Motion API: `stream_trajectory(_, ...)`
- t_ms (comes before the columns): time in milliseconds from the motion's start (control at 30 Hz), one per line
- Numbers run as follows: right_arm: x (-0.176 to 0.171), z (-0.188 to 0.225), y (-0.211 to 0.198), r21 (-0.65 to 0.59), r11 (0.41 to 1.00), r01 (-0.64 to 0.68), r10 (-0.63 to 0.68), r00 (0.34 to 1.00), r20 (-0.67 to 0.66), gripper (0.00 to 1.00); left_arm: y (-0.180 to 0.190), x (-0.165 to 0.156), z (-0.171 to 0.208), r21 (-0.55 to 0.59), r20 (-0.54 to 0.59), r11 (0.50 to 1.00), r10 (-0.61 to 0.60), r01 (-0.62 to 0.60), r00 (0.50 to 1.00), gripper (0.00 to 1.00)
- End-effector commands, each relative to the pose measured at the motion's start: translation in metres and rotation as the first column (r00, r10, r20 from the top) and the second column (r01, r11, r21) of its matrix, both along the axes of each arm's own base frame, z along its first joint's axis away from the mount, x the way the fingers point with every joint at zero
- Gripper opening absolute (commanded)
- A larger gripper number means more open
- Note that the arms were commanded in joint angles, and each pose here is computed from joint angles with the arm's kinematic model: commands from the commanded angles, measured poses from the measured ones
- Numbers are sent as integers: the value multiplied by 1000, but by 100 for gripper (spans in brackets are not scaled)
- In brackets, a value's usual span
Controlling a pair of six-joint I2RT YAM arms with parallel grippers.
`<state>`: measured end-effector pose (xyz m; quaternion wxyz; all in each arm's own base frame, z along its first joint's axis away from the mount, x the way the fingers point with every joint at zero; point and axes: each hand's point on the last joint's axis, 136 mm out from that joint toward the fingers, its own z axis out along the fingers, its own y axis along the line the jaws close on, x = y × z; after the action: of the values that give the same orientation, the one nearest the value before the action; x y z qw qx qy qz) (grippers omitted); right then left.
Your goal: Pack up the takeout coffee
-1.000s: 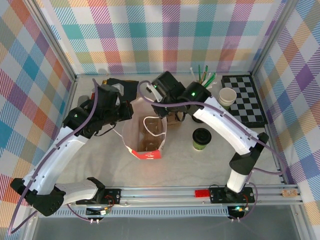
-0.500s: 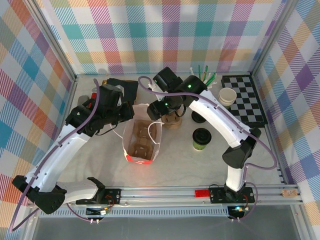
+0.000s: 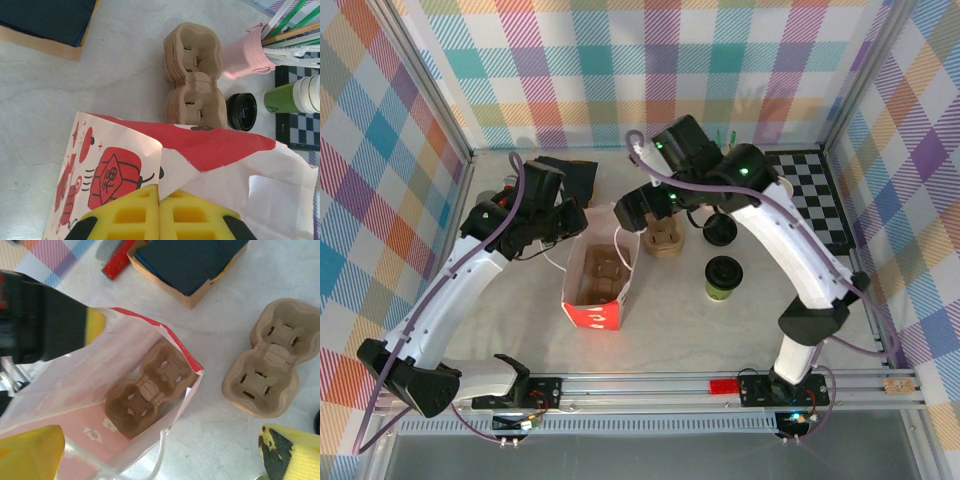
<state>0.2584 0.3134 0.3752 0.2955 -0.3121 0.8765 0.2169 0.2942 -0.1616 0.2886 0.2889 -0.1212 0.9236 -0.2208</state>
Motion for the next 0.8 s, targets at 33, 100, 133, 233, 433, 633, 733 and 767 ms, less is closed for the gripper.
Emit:
stream_trajectory(33, -13, 32, -16, 82, 996, 23, -26, 999, 39, 99, -6, 8, 9, -88, -8, 996, 33, -34, 999, 0)
stream_trajectory(100, -16, 31, -20, 79, 997, 25, -28, 999, 37, 99, -7, 13, 8, -120, -24, 991, 54, -57, 998, 0)
stream_trajectory(133, -17, 30, -22, 76, 997, 29, -31, 999, 33, 99, -7, 15, 9, -128, -28, 990, 64, -67, 998, 0)
stream_trajectory(233, -23, 25, -28, 72, 997, 29, -31, 999, 24, 99, -5, 22, 7, -129, -50, 986, 98, -103, 994, 0)
stream_trajectory(433, -32, 21, -41, 68, 997, 39, -41, 999, 30, 99, -8, 27, -5, -192, -131, 962, 171, -194, 976, 0)
stream_trajectory(633, -37, 22, -49, 70, 997, 42, -45, 998, 39, 99, -12, 27, -7, -285, -191, 914, 242, -290, 951, 0)
stream_trajectory(733, -37, 22, -50, 69, 997, 42, -45, 998, 40, 99, -10, 26, -4, -304, -203, 896, 271, -324, 941, 0)
stream_trajectory(767, -38, 22, -50, 69, 997, 41, -44, 998, 39, 99, -10, 26, -3, -311, -206, 892, 275, -329, 939, 0)
